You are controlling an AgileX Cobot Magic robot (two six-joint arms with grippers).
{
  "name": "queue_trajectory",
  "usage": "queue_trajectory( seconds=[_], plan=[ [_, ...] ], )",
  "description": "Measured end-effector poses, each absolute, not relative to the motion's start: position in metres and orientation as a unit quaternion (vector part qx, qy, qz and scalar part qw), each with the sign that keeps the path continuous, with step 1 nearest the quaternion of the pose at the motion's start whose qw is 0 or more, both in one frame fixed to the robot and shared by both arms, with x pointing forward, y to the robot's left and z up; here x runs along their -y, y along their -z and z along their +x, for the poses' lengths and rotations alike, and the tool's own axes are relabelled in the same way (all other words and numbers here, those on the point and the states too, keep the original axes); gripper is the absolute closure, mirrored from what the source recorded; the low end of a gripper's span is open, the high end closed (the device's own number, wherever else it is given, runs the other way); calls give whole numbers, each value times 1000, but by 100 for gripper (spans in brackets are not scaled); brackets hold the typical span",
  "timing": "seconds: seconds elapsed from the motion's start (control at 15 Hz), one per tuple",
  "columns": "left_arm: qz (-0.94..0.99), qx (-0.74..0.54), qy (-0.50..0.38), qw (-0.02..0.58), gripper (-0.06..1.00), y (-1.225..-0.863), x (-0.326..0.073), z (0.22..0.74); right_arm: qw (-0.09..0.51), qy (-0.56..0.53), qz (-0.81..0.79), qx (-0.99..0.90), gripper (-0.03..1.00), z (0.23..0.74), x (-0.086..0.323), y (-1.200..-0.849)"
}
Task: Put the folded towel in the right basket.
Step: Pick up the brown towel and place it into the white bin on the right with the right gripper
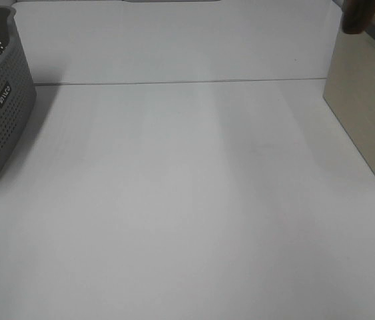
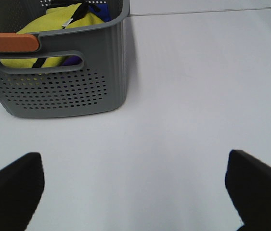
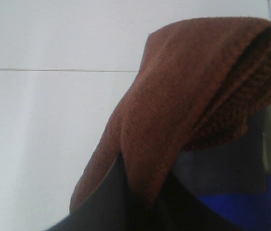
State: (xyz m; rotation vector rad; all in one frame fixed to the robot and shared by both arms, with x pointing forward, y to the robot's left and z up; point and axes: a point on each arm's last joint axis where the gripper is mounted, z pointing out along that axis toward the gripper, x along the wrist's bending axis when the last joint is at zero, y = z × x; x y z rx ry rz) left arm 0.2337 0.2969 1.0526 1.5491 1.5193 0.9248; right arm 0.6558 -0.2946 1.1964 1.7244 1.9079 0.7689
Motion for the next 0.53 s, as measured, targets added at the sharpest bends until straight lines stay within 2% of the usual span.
queue_trajectory(
  seconds=[0.27, 0.53],
  plan=[
    [607, -595, -362, 382, -3, -1053, -297, 234, 210, -231, 694, -649, 90, 643, 360, -1173],
    [607, -595, -362, 382, -3, -1053, -297, 234, 169, -197, 711, -653, 90, 663, 373, -1128]
  ],
)
